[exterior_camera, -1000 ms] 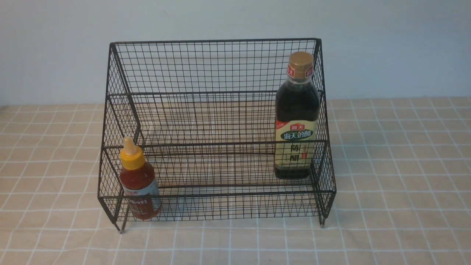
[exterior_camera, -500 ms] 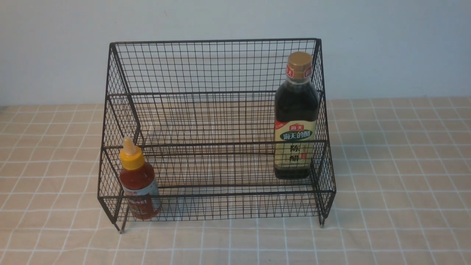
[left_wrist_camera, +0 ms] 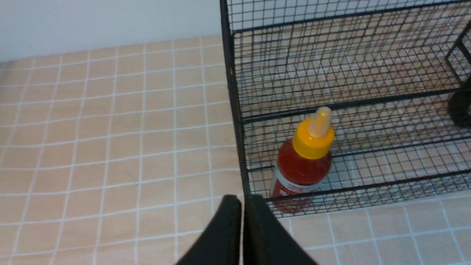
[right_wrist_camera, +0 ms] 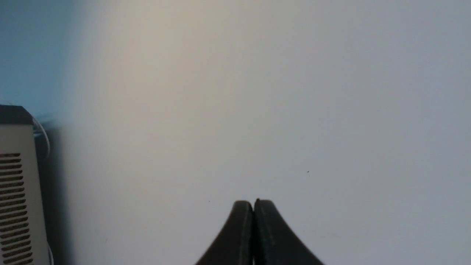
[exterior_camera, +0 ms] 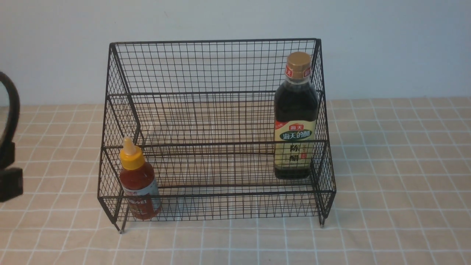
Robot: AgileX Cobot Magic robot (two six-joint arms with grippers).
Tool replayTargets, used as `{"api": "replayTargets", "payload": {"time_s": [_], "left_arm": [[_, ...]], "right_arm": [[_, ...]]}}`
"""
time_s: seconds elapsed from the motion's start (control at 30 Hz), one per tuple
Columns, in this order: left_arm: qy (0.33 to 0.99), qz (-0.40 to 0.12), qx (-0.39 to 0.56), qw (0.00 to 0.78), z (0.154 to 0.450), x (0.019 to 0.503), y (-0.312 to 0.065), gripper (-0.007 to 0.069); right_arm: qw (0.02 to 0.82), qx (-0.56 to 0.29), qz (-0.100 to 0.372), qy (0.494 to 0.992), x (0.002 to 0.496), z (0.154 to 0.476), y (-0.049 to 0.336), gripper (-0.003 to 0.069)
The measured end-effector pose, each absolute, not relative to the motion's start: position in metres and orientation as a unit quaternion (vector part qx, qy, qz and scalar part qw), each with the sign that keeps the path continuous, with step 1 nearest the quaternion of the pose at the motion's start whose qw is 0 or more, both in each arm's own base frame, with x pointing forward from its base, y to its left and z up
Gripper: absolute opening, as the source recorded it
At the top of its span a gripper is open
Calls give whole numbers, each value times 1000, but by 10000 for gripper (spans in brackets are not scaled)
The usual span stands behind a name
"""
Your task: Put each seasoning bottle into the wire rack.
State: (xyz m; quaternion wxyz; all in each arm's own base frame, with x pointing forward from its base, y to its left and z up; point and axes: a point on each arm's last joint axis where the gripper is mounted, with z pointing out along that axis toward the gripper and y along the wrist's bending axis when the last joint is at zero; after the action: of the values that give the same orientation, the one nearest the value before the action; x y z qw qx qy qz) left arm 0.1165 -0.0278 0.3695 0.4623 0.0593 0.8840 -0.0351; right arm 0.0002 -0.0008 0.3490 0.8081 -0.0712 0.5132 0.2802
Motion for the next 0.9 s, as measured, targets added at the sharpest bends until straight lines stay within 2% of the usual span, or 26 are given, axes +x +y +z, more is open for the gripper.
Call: {"api": "replayTargets", "payload": {"time_s": [0.2, 0.37, 0.9], "left_arm": [[862, -72, 59, 499, 352, 96, -24, -7], [853, -85, 55, 512, 351, 86, -21, -7], [848, -81, 65, 520, 352, 85, -21, -7]], "right_arm": [[811, -72, 280, 509, 0, 349, -1, -13], [811, -72, 280, 509, 0, 349, -1, -13], [812, -74, 277, 509, 0, 349, -1, -13]]}}
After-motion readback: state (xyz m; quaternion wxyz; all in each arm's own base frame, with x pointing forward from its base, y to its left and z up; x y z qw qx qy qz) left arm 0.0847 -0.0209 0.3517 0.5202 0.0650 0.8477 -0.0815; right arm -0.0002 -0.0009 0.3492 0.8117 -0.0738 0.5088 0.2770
